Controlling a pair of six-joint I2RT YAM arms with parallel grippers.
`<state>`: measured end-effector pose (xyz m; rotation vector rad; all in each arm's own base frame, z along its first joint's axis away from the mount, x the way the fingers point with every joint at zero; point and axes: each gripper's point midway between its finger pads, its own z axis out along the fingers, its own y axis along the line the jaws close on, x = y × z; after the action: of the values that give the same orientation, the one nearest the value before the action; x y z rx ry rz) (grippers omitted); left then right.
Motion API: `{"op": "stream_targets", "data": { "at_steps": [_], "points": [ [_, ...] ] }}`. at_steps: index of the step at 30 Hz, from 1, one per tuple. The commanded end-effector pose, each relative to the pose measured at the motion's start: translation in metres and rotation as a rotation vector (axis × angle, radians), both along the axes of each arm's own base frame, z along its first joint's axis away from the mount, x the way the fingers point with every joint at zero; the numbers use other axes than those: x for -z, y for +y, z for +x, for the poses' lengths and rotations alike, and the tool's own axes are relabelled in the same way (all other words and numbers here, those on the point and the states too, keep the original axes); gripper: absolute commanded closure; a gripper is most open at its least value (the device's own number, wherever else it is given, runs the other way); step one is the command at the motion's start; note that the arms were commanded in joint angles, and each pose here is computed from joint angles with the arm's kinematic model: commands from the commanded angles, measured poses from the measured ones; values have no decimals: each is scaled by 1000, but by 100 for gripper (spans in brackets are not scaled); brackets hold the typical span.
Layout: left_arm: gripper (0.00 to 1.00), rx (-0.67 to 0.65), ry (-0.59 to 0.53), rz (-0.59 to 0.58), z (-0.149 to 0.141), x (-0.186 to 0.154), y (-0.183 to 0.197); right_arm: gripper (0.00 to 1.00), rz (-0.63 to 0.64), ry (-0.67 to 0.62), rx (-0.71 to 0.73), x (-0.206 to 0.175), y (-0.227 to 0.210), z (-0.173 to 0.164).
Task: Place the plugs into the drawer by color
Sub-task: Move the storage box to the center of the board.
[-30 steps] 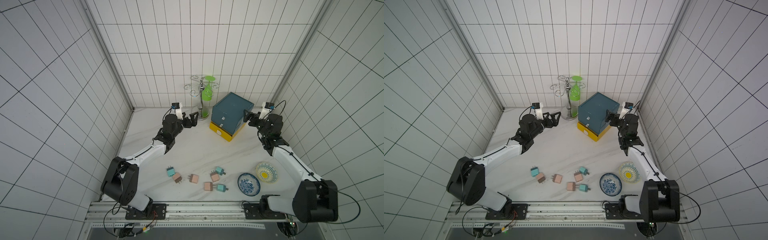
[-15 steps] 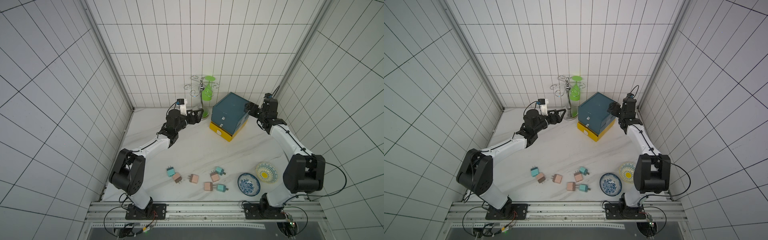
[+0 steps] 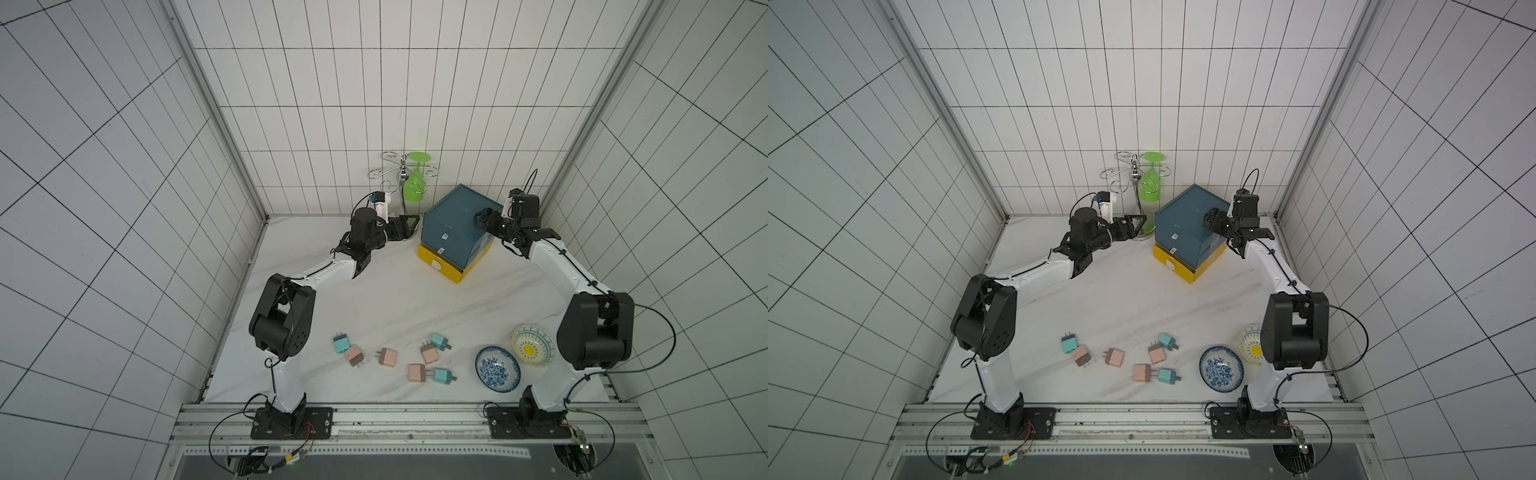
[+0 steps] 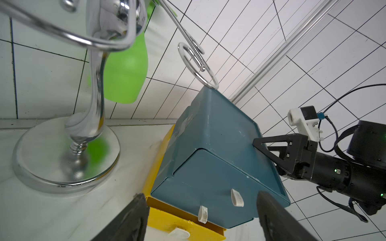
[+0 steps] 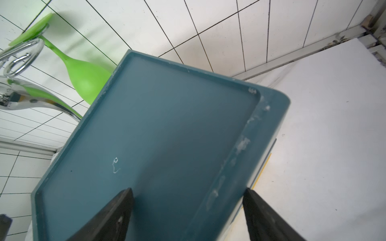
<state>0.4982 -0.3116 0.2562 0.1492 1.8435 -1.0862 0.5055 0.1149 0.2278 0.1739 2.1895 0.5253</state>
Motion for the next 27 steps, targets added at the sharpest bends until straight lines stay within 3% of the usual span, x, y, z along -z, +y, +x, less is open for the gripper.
{"op": "stream_targets", "data": {
  "at_steps": [1, 6, 9, 14, 17, 20, 27],
  "points": [
    [17, 35, 2, 8, 11, -2, -13, 16, -28, 175, -192, 42, 34, -40],
    [18, 71, 28, -43, 27, 7, -32, 16, -94, 193, -310, 55, 52, -64],
    [29, 139, 40, -53, 17, 2, -45, 15, -131, 232, -359, 61, 62, -86],
    [48, 107, 77, 3, -23, 5, -48, 15, -46, 203, -395, 56, 75, -118],
    [49, 70, 84, 62, -57, 6, -44, 15, -80, 168, -418, 47, 88, -141],
    [49, 67, 125, 46, -84, 15, -35, 14, -66, 148, -465, 35, 106, -157],
    [46, -84, 187, 105, -104, 24, 29, 14, -57, 233, -538, 53, 148, -161]
  ]
}}
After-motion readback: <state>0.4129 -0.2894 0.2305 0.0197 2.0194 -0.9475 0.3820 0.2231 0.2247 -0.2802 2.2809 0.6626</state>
